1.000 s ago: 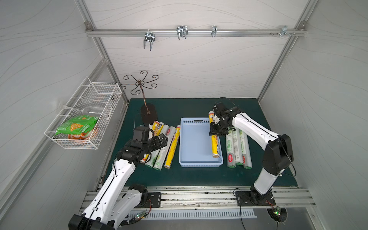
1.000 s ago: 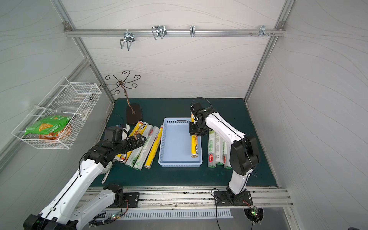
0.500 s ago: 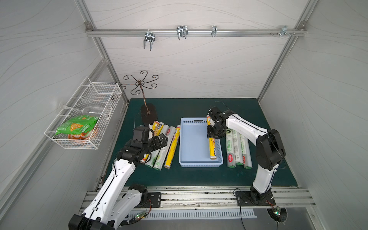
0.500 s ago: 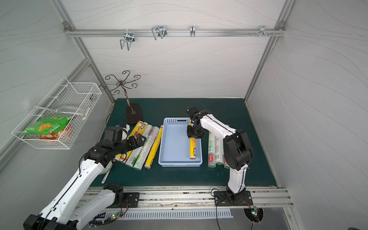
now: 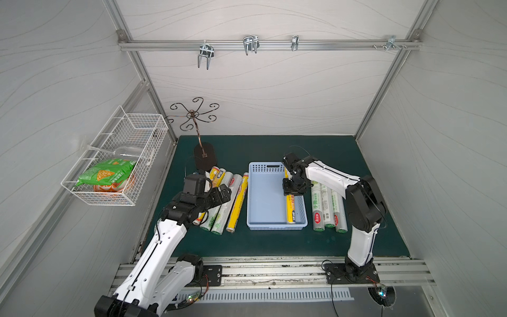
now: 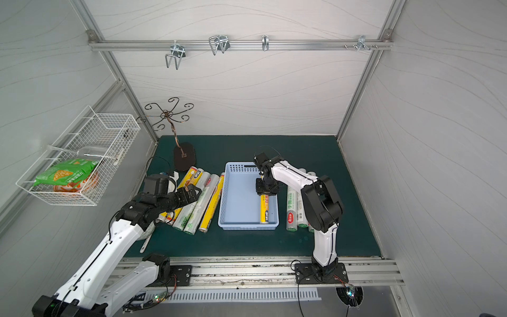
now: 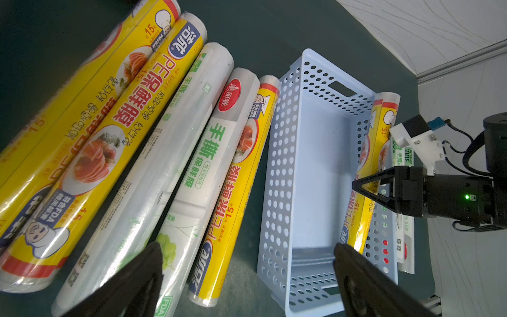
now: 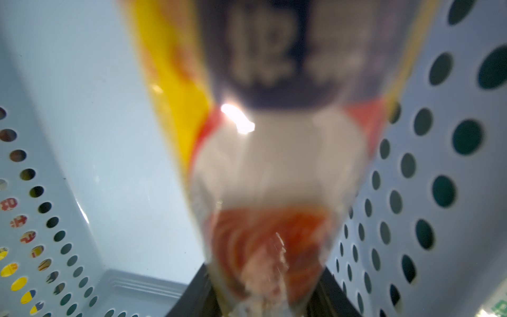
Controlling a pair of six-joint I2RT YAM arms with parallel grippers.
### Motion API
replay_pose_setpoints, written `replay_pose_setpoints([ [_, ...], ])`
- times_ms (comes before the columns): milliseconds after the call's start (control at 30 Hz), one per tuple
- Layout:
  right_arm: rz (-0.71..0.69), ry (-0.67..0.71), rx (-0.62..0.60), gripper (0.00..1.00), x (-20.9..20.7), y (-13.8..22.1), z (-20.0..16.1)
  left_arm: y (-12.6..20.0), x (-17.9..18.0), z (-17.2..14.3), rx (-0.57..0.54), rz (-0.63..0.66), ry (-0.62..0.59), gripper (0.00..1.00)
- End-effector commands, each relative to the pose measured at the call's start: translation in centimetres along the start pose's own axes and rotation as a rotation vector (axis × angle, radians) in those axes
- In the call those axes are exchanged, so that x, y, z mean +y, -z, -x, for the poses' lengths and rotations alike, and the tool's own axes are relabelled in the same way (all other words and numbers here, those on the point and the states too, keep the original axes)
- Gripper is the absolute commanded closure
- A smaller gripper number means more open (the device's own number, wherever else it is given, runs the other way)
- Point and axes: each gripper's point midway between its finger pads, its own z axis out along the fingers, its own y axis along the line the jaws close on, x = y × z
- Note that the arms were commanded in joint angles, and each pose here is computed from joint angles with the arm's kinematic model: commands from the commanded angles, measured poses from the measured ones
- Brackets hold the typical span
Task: Put the plastic wrap into the basket
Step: Place the plastic wrap in the basket.
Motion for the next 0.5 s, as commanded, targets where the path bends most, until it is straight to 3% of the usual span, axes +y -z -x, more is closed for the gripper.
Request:
replay_pose_setpoints([
  [0, -0.025, -0.003, 0.033, 0.71, -0.4, 0.2, -1.4, 0.8, -1.2, 1.8, -0.06, -0.036, -0.007, 0.01],
  [467, -0.078, -0.005, 0.026, 0.67, -1.2, -0.9, -0.9, 0.6, -1.2, 1.7, -0.058, -0.043, -0.002, 0.01],
])
